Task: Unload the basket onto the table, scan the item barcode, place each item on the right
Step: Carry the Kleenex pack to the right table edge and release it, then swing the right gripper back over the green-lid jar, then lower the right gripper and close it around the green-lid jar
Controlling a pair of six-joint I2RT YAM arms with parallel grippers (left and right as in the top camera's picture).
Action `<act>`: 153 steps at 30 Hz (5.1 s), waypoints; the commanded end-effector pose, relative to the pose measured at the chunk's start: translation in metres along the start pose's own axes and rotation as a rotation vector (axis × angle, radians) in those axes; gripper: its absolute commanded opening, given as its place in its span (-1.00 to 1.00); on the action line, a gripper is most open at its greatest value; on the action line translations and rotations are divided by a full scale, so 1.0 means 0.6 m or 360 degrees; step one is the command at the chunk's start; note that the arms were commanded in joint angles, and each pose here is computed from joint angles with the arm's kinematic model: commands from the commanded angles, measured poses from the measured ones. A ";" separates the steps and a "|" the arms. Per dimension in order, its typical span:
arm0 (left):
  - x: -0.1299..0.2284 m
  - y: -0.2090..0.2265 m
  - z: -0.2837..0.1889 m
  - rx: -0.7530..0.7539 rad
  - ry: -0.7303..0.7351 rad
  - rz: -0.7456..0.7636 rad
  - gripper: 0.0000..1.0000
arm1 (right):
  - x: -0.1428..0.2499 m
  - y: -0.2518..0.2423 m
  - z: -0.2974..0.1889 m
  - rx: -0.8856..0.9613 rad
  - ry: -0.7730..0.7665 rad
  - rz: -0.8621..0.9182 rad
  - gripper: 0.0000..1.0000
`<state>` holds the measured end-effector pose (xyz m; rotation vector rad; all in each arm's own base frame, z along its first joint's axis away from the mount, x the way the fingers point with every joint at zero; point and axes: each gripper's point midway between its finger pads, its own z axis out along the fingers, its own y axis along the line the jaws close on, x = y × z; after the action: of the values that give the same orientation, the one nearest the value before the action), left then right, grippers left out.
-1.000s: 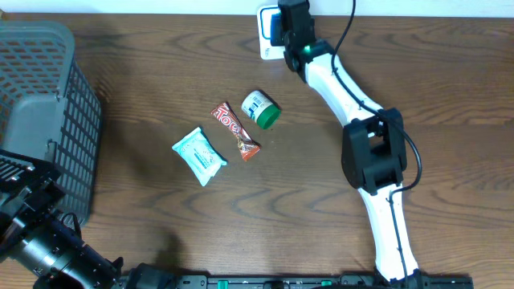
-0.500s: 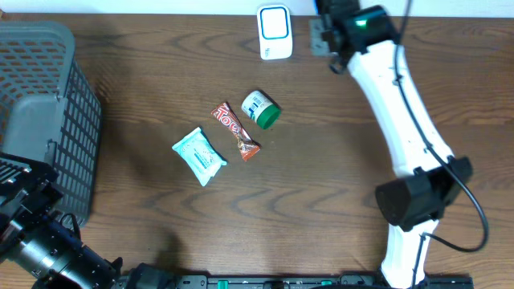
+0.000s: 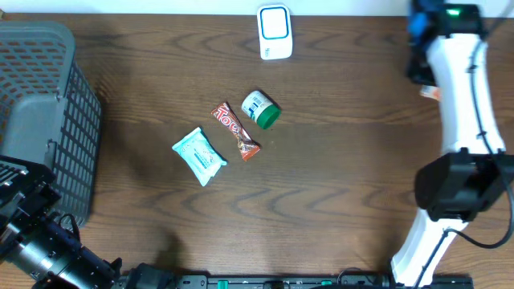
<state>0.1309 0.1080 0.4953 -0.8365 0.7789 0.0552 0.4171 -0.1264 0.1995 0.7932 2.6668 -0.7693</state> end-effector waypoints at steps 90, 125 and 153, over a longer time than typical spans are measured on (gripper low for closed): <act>-0.018 0.005 -0.001 -0.0017 -0.0040 0.0053 0.96 | 0.282 0.713 -0.205 -0.1632 -0.0378 -0.0589 -0.98; -0.018 0.005 -0.001 -0.0017 -0.0040 0.0053 0.96 | 0.321 0.586 -0.285 -0.1617 -0.0259 -0.1032 0.59; -0.017 0.005 -0.001 -0.0017 -0.0038 0.0049 0.96 | 0.407 0.503 -0.271 -0.1133 0.0956 0.0539 0.98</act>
<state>0.1284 0.1089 0.4974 -0.8210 0.7851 0.0951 0.3792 0.2818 0.1188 1.0012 2.8913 0.5690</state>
